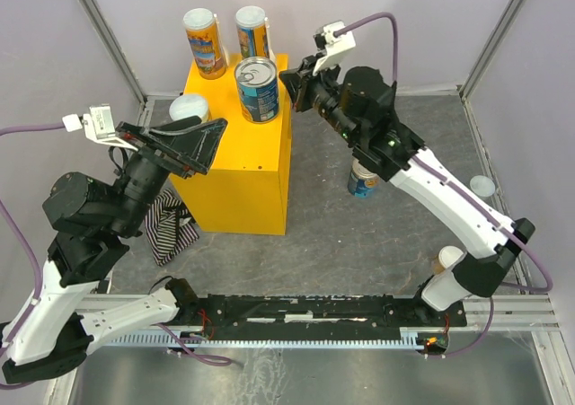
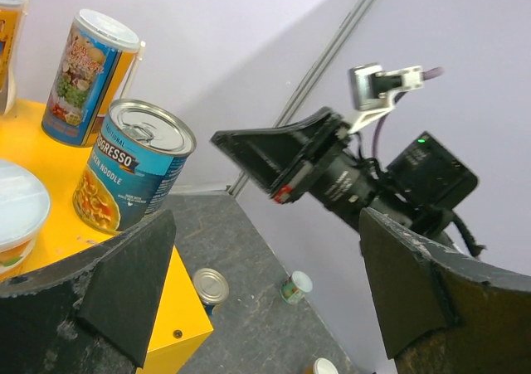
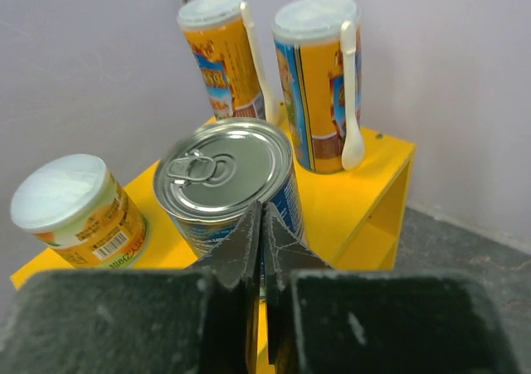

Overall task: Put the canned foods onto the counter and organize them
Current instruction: Place the canned food on the counter.

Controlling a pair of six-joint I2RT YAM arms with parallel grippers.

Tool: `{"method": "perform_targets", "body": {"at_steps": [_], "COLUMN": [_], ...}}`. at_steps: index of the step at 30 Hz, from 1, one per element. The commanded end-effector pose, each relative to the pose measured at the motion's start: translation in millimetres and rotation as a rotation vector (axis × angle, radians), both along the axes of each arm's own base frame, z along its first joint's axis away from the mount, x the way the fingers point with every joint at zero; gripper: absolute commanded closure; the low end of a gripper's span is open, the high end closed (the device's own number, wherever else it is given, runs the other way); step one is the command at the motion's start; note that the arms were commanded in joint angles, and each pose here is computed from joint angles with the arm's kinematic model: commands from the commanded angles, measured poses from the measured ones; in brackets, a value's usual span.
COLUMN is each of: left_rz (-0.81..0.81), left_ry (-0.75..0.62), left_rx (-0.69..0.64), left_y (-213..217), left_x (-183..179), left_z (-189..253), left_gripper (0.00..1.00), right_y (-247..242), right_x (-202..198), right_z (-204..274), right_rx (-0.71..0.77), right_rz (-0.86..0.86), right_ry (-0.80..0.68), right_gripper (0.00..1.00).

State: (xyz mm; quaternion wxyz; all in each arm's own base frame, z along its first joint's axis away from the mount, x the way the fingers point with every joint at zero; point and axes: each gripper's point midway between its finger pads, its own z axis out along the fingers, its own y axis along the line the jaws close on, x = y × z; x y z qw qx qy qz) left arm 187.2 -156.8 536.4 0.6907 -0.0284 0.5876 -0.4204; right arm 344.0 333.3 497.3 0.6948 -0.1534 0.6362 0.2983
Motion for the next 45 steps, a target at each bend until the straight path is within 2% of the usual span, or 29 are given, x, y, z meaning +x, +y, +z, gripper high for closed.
{"method": "perform_targets", "body": {"at_steps": [1, 7, 17, 32, 45], "left_rz": [0.015, 0.016, 0.029, 0.034, 0.033], "left_ry": [-0.041, -0.045, -0.052, -0.049, -0.046], "left_rx": [-0.043, -0.053, -0.059, -0.047, -0.037], "left_y": [7.5, 12.7, 19.5, 22.4, 22.4], "left_x": [-2.9, -6.7, -9.6, -11.0, -11.4], "left_z": [14.0, 15.0, 15.9, 13.2, 11.2], "left_gripper": [0.03, 0.04, 0.04, 0.04, 0.04], "right_y": [1.4, 1.2, 22.5, 42.3, 31.1], "right_x": [13.0, 23.8, 33.7, 30.5, 19.4], "right_z": [3.5, -3.0, -22.2, -47.0, -69.6], "right_rx": [0.095, 0.119, 0.134, 0.174, 0.14], "right_rz": [-0.055, -0.1, -0.061, -0.016, -0.036], "right_ry": [0.02, 0.044, 0.105, 0.189, 0.224], "right_gripper": [0.95, 0.98, 0.98, 0.98, 0.98]}}
